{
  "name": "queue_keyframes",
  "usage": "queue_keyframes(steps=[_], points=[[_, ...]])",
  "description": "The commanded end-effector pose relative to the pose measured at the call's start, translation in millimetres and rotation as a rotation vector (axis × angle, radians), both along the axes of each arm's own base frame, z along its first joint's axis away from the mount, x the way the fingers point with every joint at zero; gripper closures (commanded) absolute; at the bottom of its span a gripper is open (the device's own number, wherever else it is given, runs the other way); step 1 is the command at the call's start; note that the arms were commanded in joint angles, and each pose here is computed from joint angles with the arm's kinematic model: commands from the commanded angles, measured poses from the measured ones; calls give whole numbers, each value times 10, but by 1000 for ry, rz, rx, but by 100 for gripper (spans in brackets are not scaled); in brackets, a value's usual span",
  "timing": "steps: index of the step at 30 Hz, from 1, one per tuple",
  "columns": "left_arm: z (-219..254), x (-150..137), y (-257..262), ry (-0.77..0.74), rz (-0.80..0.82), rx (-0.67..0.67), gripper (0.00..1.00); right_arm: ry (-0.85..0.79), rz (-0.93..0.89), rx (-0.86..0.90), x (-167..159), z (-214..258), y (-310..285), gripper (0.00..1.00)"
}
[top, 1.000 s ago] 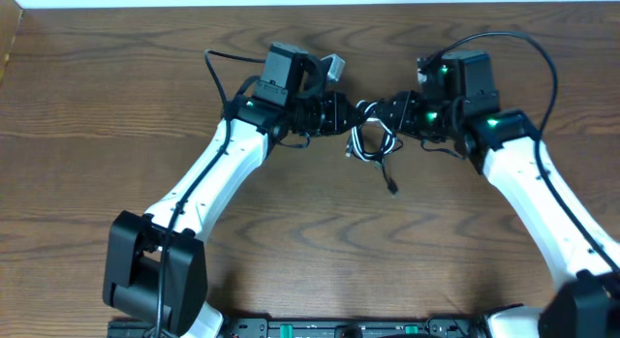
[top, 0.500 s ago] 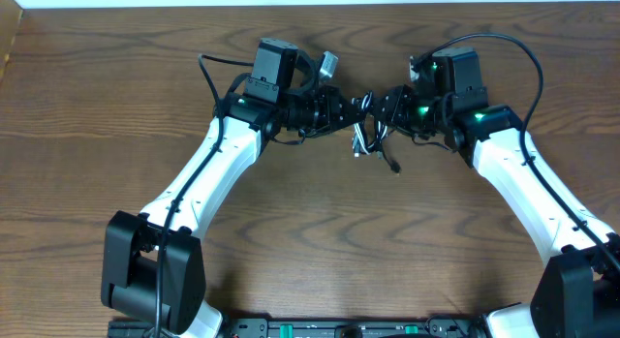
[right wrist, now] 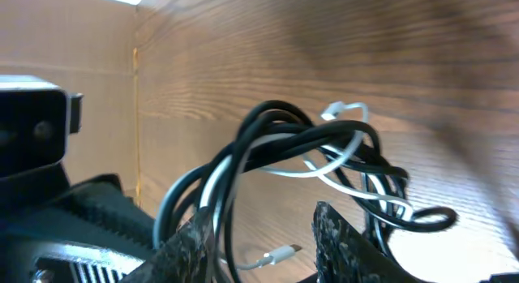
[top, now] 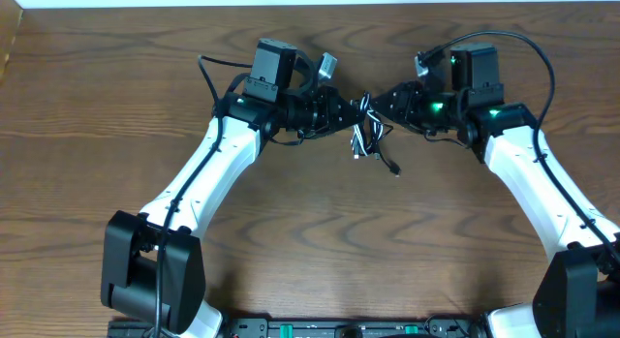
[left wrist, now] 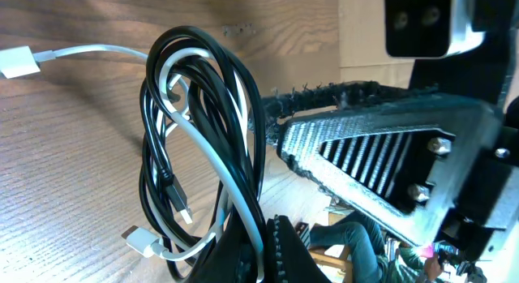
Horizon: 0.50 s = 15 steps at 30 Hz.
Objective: Untangle cables
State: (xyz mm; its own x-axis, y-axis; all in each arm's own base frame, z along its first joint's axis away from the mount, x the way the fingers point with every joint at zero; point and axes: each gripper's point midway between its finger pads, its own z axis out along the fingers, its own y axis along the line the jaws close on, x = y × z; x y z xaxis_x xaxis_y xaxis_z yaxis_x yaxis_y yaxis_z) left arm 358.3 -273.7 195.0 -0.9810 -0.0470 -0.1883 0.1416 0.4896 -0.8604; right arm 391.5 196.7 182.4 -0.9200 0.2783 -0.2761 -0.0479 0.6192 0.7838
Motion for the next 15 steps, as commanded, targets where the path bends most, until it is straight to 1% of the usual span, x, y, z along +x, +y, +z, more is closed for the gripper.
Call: queue_keyframes(steps=[1,2,6,8,11,15], points=[[60,-13,-6,14,-5,-23,93,-39,23,-4,16,83,82,65],[60,-14,-9,31,3,-25,92,-9,-19,-42,20,-4,90,66],[61,-15,-10,43,9,-27,93,11,-47,-75,21,-97,189,69],[57,-9,-7,62,23,-27,93,38,-83,-87,39,-158,185,77],[40,0,-12,105,57,-23,93,71,-130,-85,103,-247,170,84],[50,-39,-98,104,45,-24,93,91,-133,-79,173,-392,206,85]])
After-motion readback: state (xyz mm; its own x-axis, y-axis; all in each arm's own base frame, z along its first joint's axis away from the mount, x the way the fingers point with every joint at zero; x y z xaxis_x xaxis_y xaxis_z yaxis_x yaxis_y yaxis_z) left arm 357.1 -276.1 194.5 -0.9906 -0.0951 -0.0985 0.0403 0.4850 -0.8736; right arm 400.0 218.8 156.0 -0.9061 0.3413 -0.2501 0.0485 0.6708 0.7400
